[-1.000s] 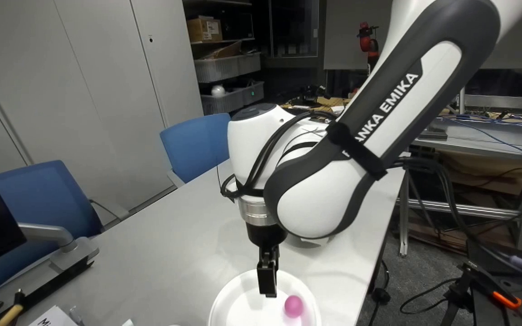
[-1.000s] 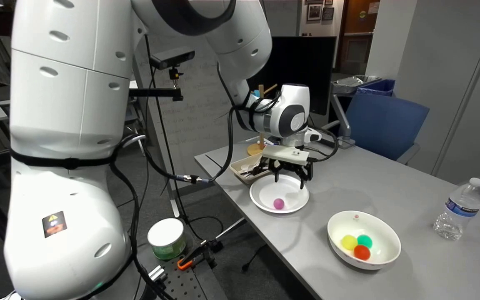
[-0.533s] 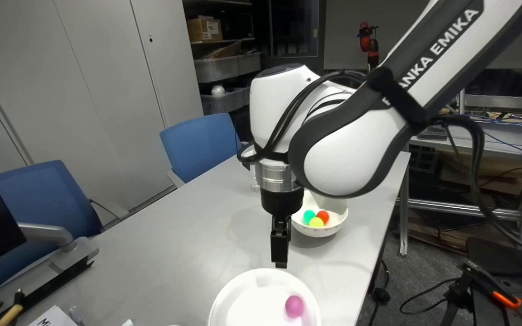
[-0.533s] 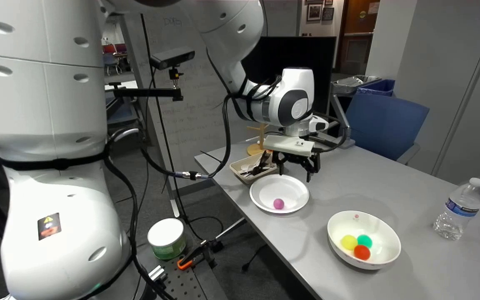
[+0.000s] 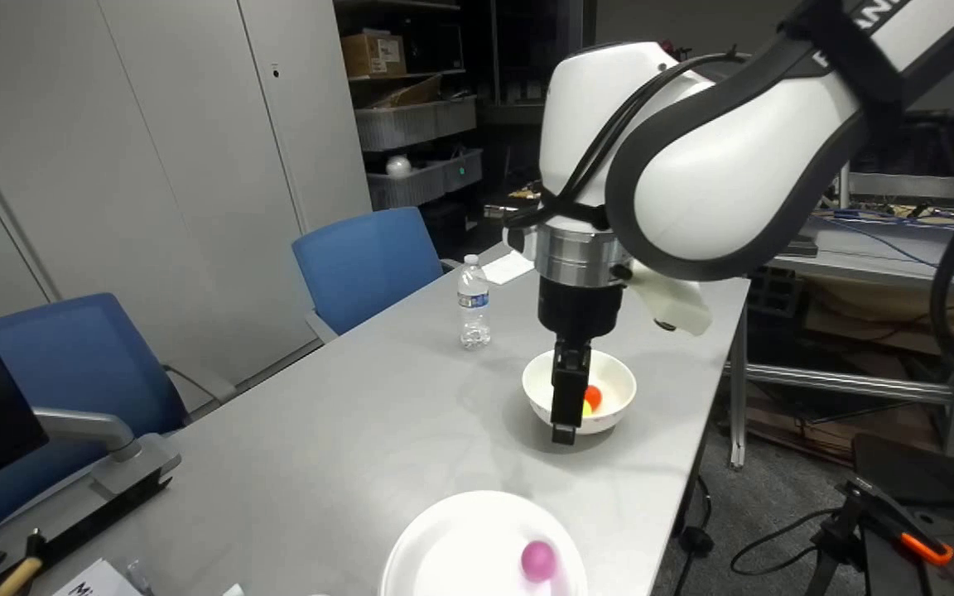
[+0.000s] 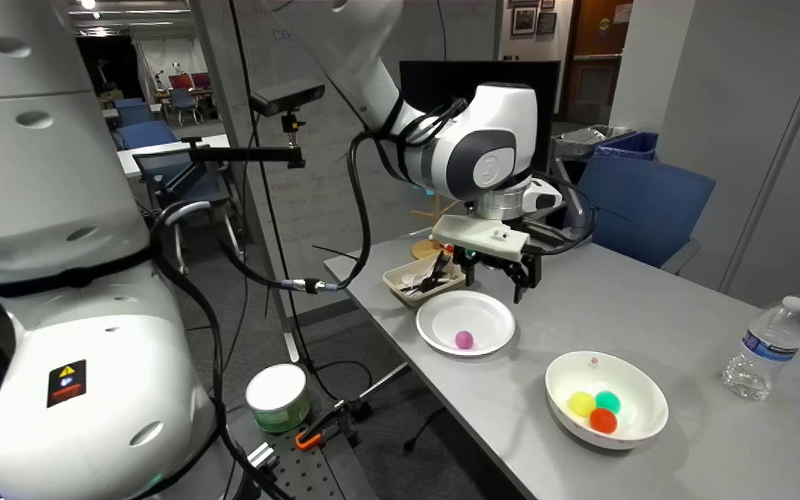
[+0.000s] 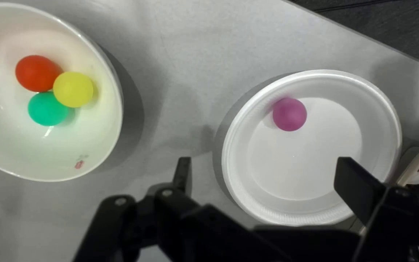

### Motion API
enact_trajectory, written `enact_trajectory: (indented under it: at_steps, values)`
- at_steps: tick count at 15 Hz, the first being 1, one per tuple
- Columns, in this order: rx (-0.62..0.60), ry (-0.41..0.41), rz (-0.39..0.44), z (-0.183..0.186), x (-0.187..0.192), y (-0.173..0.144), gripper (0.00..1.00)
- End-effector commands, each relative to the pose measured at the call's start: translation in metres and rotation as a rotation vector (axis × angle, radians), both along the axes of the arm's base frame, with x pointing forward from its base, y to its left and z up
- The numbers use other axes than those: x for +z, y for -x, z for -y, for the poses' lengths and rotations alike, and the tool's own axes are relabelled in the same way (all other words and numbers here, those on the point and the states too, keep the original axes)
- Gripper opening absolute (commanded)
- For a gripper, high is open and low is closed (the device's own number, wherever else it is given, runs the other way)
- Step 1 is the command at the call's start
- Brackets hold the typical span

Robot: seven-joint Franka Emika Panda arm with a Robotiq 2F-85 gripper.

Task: Take the purple ball out of the bowl and put it on the plate

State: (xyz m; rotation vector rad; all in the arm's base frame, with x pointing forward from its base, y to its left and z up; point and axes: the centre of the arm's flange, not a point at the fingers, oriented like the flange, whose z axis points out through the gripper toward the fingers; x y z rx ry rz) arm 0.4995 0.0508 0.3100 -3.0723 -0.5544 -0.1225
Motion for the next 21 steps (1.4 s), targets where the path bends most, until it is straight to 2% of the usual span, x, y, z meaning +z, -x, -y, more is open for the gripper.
enact_trajectory:
  at_steps: [1, 9, 10, 21]
  values:
    - [0.023, -0.054, 0.011, 0.021, 0.030, 0.048, 1.00]
    - [0.005, -0.135, 0.097, 0.052, 0.060, 0.089, 1.00]
    - [-0.007, -0.102, 0.090, 0.047, 0.048, 0.067, 1.00]
    - [-0.011, -0.109, 0.102, 0.051, 0.052, 0.079, 1.00]
